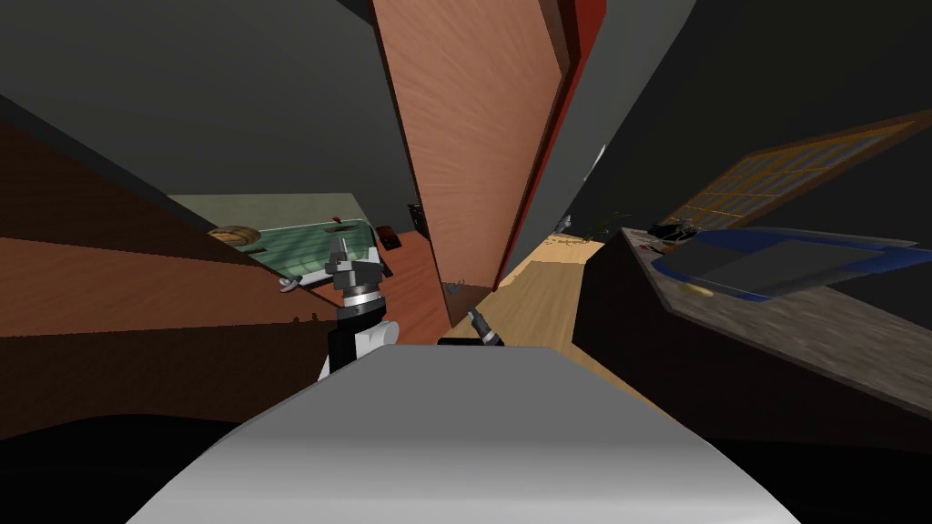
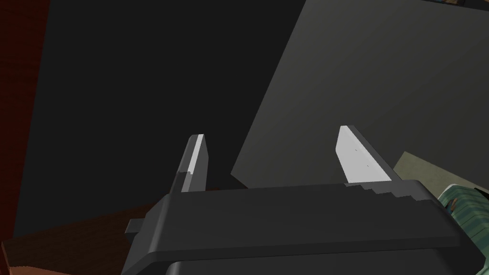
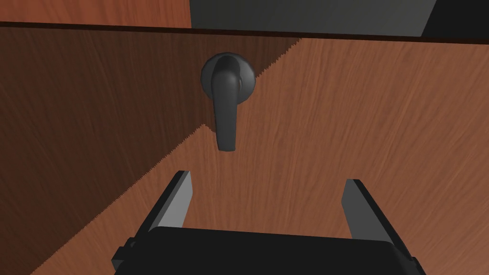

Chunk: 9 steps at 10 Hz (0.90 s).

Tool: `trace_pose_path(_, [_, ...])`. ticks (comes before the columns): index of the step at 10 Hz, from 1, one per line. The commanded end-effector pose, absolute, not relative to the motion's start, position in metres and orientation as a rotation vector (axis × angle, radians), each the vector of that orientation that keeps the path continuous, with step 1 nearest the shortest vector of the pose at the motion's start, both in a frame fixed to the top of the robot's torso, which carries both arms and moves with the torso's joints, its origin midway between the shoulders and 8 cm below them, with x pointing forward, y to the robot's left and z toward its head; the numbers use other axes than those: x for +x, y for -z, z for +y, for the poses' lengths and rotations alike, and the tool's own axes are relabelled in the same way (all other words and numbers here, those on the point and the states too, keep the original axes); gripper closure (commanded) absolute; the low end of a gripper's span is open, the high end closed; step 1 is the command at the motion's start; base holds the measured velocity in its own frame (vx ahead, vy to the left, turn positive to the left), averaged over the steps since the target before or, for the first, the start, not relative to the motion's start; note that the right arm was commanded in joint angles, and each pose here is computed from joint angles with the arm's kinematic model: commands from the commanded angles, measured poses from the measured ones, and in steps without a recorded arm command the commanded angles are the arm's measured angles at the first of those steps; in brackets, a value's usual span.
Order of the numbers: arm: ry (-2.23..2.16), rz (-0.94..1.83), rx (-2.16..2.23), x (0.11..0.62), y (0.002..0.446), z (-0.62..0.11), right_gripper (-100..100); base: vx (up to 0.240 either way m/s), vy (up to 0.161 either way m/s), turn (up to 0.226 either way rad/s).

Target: Push the door open

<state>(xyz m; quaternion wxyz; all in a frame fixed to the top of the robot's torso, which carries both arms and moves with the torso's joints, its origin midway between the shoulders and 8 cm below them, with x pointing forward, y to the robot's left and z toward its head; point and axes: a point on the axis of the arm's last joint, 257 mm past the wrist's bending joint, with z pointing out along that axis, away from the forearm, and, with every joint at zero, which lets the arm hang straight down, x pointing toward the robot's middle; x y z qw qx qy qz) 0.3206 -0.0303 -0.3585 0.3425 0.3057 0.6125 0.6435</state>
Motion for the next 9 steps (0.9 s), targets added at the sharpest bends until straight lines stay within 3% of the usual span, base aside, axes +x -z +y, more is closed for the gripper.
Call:
trace_pose_path(1, [-1.685,1.623,0.793,0.313,0.368,-0.025,-100,0.153,-0.087,0.048])
trace_pose_path(6, [-1.702,1.687,0.789,0.299,0.387,-0.014,-100,0.115,-0.06,0.043])
trace_pose_path(9, [-1.697,1.681,0.797,0.305,0.389,-0.012,-100,0.141,0.092,0.035])
